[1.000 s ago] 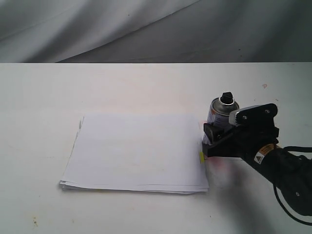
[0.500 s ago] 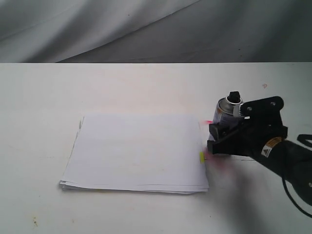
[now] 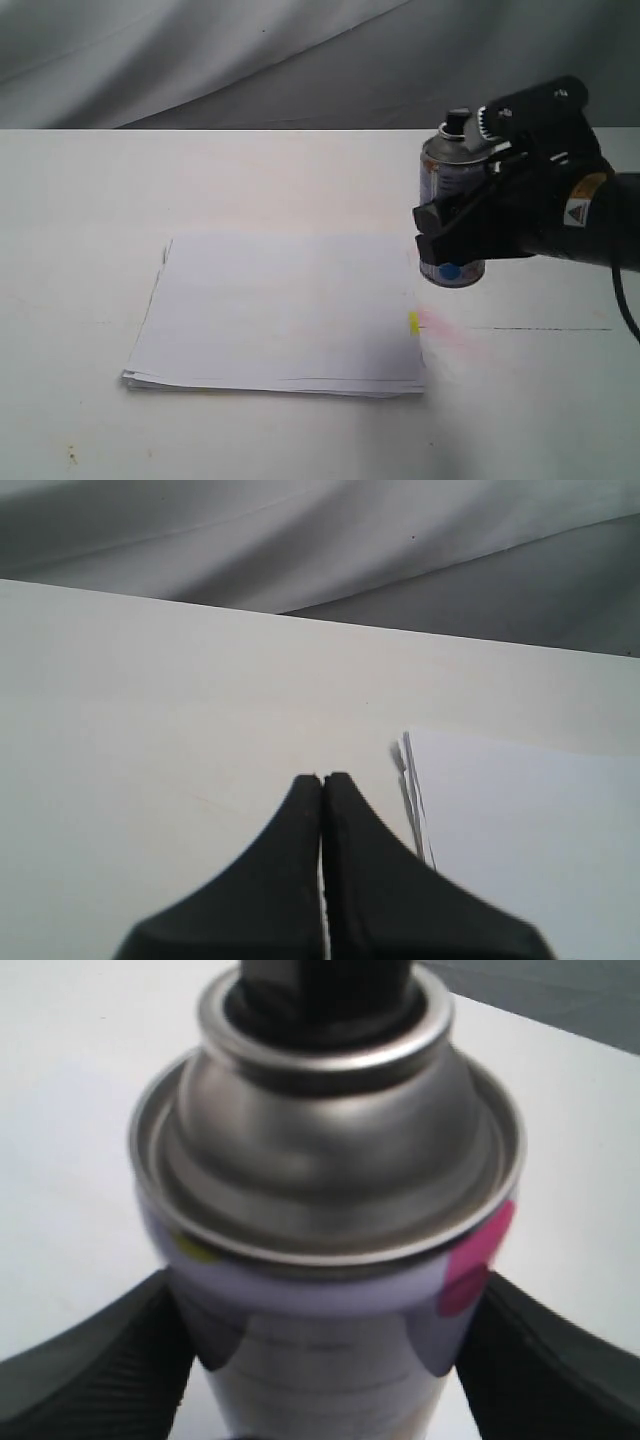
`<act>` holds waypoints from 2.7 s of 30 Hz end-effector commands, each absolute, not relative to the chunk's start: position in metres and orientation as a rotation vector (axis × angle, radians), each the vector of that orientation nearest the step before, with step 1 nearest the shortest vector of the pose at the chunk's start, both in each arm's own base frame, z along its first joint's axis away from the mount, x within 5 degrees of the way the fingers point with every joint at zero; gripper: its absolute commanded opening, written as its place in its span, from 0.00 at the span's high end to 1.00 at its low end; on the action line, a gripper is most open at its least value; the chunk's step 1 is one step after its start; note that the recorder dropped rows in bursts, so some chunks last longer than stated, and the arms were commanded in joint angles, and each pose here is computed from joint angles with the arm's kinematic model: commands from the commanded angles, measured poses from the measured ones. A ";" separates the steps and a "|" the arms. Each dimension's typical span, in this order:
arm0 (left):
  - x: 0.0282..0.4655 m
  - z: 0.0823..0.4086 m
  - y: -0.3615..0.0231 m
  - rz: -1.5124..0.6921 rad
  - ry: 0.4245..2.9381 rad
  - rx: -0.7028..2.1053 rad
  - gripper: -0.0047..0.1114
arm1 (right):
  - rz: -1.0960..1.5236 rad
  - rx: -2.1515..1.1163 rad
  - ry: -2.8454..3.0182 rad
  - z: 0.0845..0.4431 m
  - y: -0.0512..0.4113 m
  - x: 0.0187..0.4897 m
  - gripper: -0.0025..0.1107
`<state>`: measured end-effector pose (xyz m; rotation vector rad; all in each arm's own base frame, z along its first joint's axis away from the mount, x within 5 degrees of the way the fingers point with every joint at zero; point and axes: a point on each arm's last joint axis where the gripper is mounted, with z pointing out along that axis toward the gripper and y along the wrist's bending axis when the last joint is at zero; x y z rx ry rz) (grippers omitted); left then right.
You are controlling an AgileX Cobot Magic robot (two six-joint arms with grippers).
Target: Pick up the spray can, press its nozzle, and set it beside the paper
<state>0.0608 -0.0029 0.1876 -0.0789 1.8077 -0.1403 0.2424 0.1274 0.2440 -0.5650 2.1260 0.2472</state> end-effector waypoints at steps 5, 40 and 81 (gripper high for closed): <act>0.061 0.187 -0.003 -0.140 1.808 -0.079 0.96 | 0.107 -0.924 2.029 0.293 0.173 0.237 0.98; 0.061 0.187 -0.003 -0.140 1.808 -0.079 0.96 | -0.647 -1.474 1.775 0.204 0.250 0.275 0.98; 0.063 0.211 -0.005 -0.198 1.534 -0.077 0.96 | -0.707 -1.456 1.763 0.206 0.247 0.277 0.98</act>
